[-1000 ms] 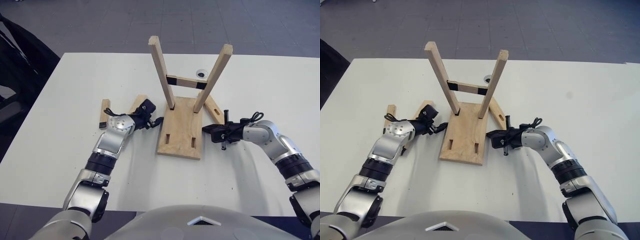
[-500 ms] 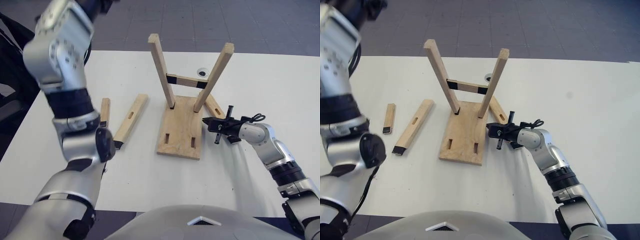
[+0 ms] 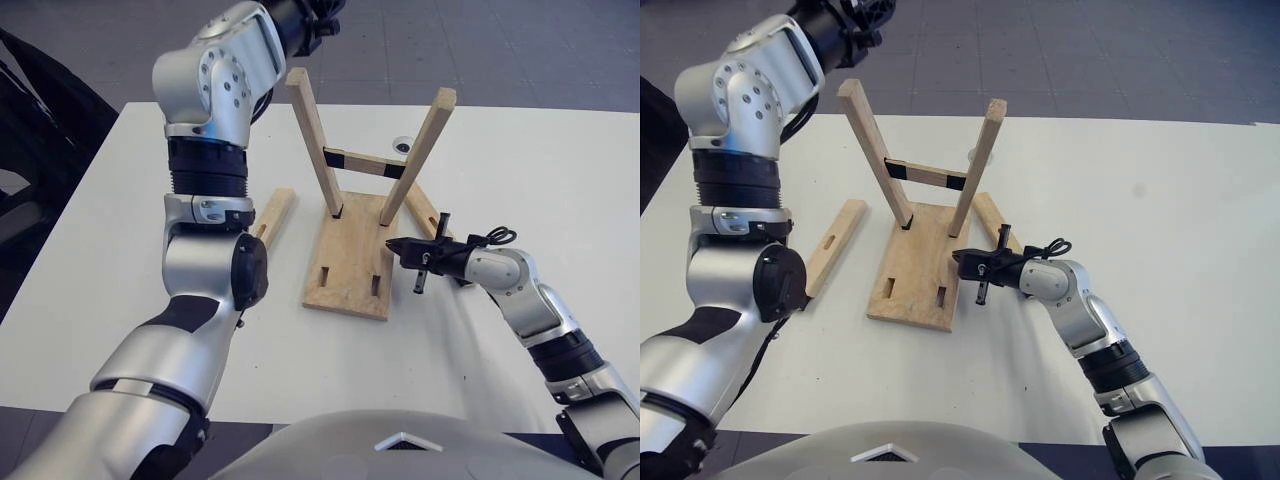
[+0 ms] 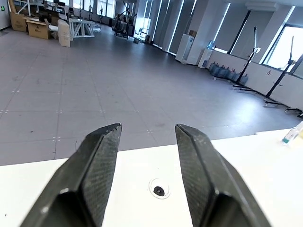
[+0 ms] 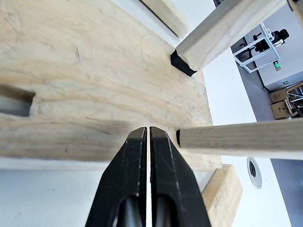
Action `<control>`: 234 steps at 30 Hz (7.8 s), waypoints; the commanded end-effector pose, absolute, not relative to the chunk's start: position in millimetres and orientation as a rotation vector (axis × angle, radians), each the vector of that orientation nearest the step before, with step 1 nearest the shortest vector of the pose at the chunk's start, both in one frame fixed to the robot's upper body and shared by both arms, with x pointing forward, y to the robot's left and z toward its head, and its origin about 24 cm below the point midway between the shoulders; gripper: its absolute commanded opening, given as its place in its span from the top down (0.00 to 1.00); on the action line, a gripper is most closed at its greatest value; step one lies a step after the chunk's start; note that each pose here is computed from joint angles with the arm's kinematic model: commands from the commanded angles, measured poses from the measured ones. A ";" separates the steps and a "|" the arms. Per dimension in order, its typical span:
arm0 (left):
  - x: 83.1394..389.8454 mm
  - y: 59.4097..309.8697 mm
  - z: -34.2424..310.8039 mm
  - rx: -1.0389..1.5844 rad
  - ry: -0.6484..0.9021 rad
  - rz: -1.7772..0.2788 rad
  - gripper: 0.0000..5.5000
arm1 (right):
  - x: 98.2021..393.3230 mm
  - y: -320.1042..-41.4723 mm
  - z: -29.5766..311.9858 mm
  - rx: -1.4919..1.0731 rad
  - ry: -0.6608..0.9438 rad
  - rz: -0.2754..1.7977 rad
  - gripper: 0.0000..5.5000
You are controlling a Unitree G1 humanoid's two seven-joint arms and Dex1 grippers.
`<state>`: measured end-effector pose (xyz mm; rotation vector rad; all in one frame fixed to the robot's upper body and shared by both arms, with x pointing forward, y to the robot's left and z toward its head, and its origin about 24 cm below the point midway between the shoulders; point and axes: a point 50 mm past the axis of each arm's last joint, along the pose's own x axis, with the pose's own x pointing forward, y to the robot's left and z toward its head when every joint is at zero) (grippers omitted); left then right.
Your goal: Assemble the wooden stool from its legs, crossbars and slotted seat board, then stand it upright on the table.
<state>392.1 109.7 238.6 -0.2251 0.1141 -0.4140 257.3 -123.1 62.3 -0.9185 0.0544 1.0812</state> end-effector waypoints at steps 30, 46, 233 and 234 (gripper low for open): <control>325.4 151.0 46.5 -0.180 0.752 -0.293 0.61 | 247.2 -122.1 54.4 -0.961 0.073 1.104 0.98; 337.0 212.0 220.8 -0.051 -0.106 -0.241 0.61 | 243.3 -141.8 54.8 -0.955 0.124 1.091 0.98; 238.3 172.3 86.6 0.497 -0.207 -0.371 0.56 | 322.9 -200.1 107.1 0.209 0.261 0.444 0.93; 238.4 172.2 86.7 0.496 -0.208 -0.372 0.56 | 323.1 -199.8 108.4 0.208 0.256 0.447 0.93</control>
